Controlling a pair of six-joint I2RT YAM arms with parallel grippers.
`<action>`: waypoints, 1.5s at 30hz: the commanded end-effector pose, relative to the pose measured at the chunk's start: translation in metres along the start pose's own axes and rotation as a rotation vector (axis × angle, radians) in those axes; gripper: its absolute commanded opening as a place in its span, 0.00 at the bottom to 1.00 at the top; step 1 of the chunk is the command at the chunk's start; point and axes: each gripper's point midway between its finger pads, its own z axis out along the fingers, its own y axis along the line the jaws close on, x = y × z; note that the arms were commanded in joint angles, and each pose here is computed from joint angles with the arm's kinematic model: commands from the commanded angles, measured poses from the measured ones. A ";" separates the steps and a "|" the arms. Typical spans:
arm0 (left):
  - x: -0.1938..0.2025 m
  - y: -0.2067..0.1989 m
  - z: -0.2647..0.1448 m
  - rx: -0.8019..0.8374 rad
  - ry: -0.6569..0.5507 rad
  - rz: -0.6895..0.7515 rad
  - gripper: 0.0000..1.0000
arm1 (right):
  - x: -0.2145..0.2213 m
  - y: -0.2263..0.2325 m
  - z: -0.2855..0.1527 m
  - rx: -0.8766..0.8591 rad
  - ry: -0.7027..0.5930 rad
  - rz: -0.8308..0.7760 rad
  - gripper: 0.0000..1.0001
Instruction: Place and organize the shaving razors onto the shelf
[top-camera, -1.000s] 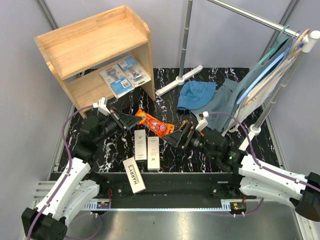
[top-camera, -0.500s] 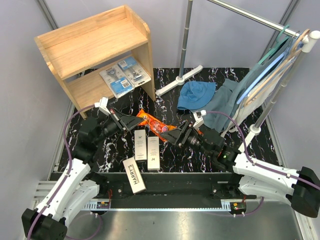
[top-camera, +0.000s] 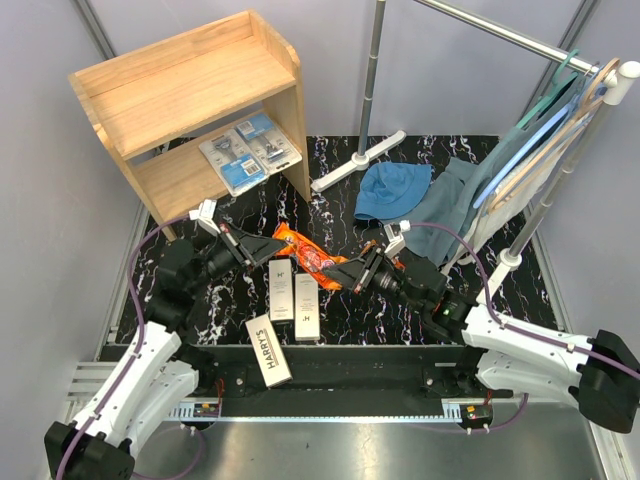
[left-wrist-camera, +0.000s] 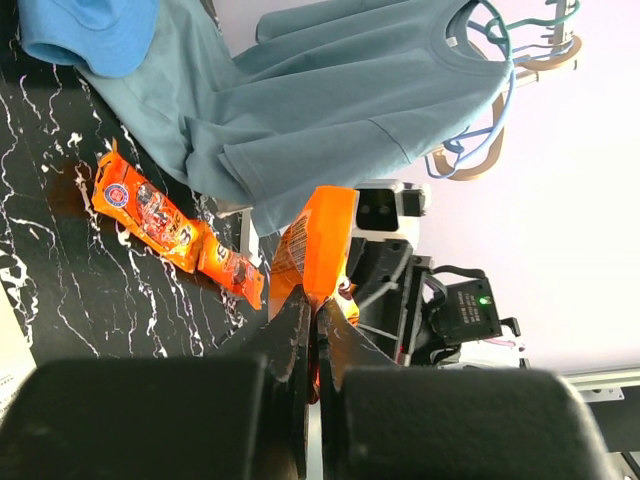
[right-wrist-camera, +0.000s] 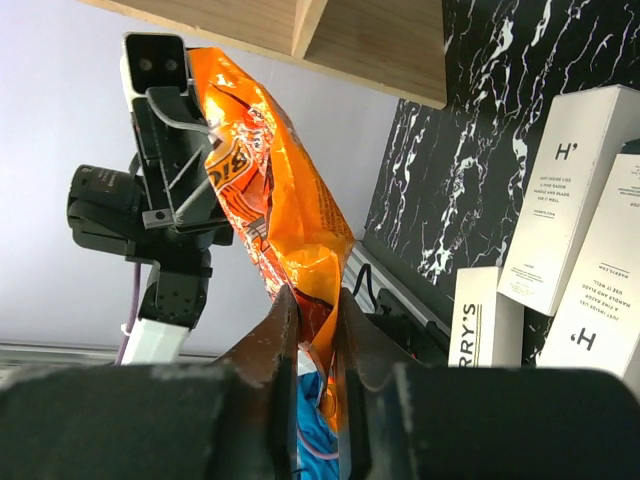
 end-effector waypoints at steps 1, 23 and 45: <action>-0.004 -0.017 -0.003 0.058 -0.019 0.044 0.00 | -0.004 0.023 0.004 -0.083 0.005 0.001 0.12; -0.033 0.024 -0.034 -0.417 -0.042 0.333 0.91 | -0.003 0.020 0.003 -0.063 0.012 -0.004 0.00; -0.126 -0.029 -0.147 -0.988 -0.315 0.630 0.99 | 0.010 0.038 0.049 -0.078 0.141 -0.083 0.00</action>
